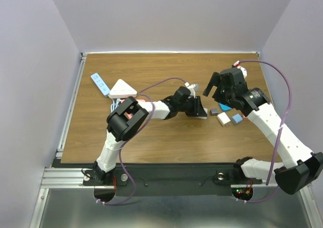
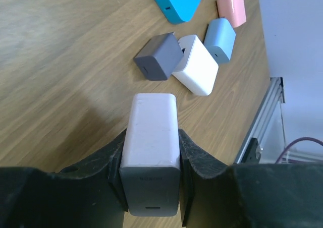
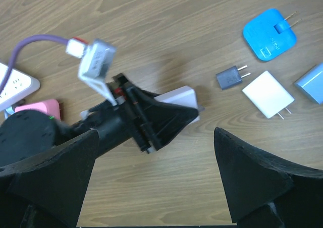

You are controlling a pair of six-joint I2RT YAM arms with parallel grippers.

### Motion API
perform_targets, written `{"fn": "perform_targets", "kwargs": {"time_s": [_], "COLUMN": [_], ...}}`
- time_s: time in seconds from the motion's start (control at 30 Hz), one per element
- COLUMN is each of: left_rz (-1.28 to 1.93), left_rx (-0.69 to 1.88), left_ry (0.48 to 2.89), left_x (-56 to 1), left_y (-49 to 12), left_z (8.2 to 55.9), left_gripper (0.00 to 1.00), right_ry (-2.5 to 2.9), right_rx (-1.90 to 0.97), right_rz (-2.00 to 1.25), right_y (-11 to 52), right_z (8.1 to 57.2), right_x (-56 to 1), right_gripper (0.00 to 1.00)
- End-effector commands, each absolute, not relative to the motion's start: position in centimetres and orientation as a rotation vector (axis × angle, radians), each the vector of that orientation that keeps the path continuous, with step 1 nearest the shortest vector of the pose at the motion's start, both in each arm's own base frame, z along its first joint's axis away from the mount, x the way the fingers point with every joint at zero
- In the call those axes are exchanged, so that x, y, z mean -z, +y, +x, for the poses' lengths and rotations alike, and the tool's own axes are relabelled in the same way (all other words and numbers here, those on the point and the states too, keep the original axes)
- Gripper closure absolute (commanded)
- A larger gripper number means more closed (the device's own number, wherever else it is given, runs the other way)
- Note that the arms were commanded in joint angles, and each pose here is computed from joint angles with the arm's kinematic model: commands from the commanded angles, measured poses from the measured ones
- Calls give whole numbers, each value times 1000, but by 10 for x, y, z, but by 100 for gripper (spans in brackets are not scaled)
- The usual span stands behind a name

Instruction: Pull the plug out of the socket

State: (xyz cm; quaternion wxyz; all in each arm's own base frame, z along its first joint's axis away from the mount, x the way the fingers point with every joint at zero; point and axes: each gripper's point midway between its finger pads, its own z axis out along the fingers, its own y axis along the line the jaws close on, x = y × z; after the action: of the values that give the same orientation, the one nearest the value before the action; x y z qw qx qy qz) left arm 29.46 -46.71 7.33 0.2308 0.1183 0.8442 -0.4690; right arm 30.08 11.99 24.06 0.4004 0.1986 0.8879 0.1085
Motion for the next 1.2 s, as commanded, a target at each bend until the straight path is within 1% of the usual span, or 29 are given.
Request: {"fn": "perform_targets", "kwargs": {"time_s": [0.0,0.03,0.07,0.13,0.2,0.23,0.27,0.33,0.37,0.5,0.67,0.7,0.73,0.77,0.83,0.9,0.97,1.0,1.03,1.07,1.1,1.13,1.17], "left_rz": [338,327,314,300,286,283,280,266,263,258,184,164,134,119,90,78,66,44,29,11,-15,-33,-49], "left_rx": [1497,1500,1501,1509,1508,1505,1493,1461,1436,1372,1162,1117,1069,1072,1030,1045,1033,1015,997,995,957,970,962], "left_ry": [2249,2265,2288,2304,2313,2306,2313,2312,2327,2375,2425,2439,2423,2386,2365,2325,2318,2325,2320,2291,2288,2242,2229], "left_x": [-104,-98,-89,-85,-84,-87,-88,-91,-91,-100,-109,-103,-104,-120,-121,-134,-138,-137,-139,-153,-150,-170,-174], "left_y": [-506,-507,-508,-510,-511,-511,-510,-508,-505,-498,-462,-452,-445,-440,-429,-425,-418,-411,-405,-396,-385,-375,-367], "left_z": [293,294,294,294,295,296,297,301,301,300,302,301,306,308,310,314,316,319,320,322,322,321,321], "left_gripper": [100,89,85,73,56,38,28,4,1,1,1,1,1,1,1,1,1,1,4,9,13,24,30], "right_ry": [2177,2174,2178,2180,2180,2181,2184,2187,2196,2202,2193,2189,2189,2182,2182,2195,2227,2261,2289,2346,2382,2443,2467], "right_rx": [-244,-244,-235,-230,-228,-228,-227,-220,-213,-191,-128,-120,-109,-82,-64,-45,-23,-33,-49,-102,-124,-221,-270], "right_rz": [521,521,521,519,522,523,525,526,523,527,566,589,596,614,637,638,617,576,535,491,433,372,340], "right_y": [107,107,106,105,105,105,105,104,104,101,90,87,85,81,77,76,77,82,88,100,107,126,134], "right_z": [298,299,298,298,298,298,297,297,297,296,292,291,290,289,287,286,286,286,287,287,286,285,281], "right_x": [-264,-265,-265,-265,-265,-264,-263,-261,-258,-253,-247,-245,-243,-242,-236,-229,-219,-214,-209,-198,-191,-178,-174], "right_gripper": [0,0,0,0,0,0,0,0,0,0,0,0,0,0,0,0,5,8,15,38,56,91,100]}}
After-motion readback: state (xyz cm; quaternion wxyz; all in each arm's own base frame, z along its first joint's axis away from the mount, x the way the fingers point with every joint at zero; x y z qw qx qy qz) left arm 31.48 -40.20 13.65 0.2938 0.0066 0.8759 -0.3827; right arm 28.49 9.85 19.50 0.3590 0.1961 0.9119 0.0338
